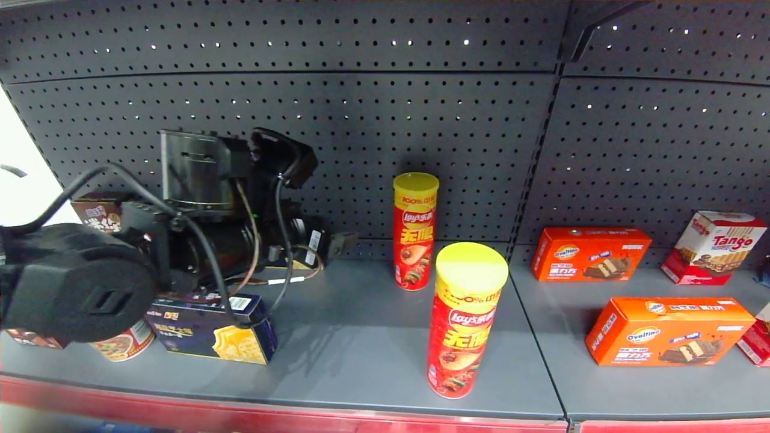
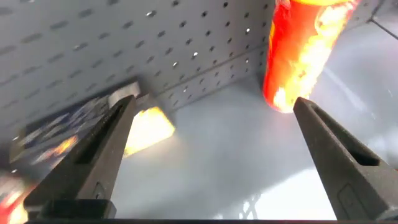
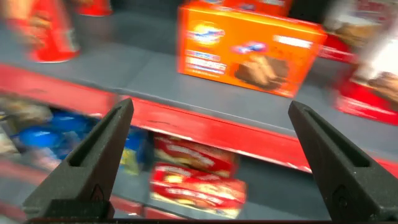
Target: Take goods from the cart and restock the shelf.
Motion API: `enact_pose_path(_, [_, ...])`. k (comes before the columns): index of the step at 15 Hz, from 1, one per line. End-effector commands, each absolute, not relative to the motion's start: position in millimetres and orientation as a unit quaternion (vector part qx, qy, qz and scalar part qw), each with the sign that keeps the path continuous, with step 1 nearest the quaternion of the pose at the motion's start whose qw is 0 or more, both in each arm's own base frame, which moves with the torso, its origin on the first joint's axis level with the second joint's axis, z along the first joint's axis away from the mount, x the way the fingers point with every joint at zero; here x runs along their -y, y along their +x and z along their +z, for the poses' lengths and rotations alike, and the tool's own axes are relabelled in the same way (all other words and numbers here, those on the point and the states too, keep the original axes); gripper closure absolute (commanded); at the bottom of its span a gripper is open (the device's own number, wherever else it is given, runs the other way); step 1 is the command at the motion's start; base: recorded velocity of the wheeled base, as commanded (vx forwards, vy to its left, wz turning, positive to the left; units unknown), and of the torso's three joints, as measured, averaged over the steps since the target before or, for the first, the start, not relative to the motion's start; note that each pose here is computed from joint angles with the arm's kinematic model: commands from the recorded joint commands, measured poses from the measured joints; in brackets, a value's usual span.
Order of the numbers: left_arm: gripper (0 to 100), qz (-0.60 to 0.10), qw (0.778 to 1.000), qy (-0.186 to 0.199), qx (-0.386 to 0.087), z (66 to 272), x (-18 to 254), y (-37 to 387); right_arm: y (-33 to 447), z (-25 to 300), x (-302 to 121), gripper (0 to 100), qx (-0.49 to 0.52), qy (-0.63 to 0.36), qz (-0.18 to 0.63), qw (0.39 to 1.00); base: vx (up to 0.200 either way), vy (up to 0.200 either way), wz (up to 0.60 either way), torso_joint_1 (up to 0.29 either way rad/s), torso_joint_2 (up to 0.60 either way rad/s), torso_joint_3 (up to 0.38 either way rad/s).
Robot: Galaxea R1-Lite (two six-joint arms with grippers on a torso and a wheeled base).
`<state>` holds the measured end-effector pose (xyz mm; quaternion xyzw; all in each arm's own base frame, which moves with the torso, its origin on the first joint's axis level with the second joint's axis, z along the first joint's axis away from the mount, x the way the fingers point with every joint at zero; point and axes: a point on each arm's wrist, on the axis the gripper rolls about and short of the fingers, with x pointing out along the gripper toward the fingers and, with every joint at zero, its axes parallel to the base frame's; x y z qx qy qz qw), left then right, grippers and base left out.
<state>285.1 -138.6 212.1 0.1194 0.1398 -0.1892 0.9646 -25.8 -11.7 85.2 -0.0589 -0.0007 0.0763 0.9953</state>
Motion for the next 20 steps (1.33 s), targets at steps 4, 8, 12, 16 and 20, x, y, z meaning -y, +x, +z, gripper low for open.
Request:
enact_pose_path(4, [0,-0.169,0.975,0.113,-0.093,236.5,91.5,195.5,-11.2,169.4,7.4,0,-0.048,-0.094,0.115,0.988,0.000,0.000,0.00,0.000,0.00,0.000])
enact_pose_path(8, [0,-0.166,0.971,0.122,-0.120,212.5,81.0,174.3,55.2,231.5,-21.1,0,-0.099,-0.096,0.161,0.977,0.000,0.000,0.00,0.000,0.00,0.000])
enact_pose_path(12, [0,-0.166,0.971,0.122,-0.120,213.0,82.2,177.4,117.9,228.7,-68.4,0,-0.135,-0.104,0.211,0.963,0.000,0.000,0.00,0.000,0.00,0.000])
enact_pose_path(16, [0,-0.166,0.971,0.121,-0.122,212.3,82.5,178.0,157.8,213.1,-108.3,0,-0.188,-0.141,0.207,0.950,0.000,0.000,0.00,0.000,0.00,0.000])
enact_pose_path(20, [0,-0.171,0.969,0.124,-0.126,210.8,83.9,178.7,180.9,188.5,-135.7,0,-0.224,-0.163,0.223,0.935,0.000,0.000,0.00,0.000,0.00,0.000])
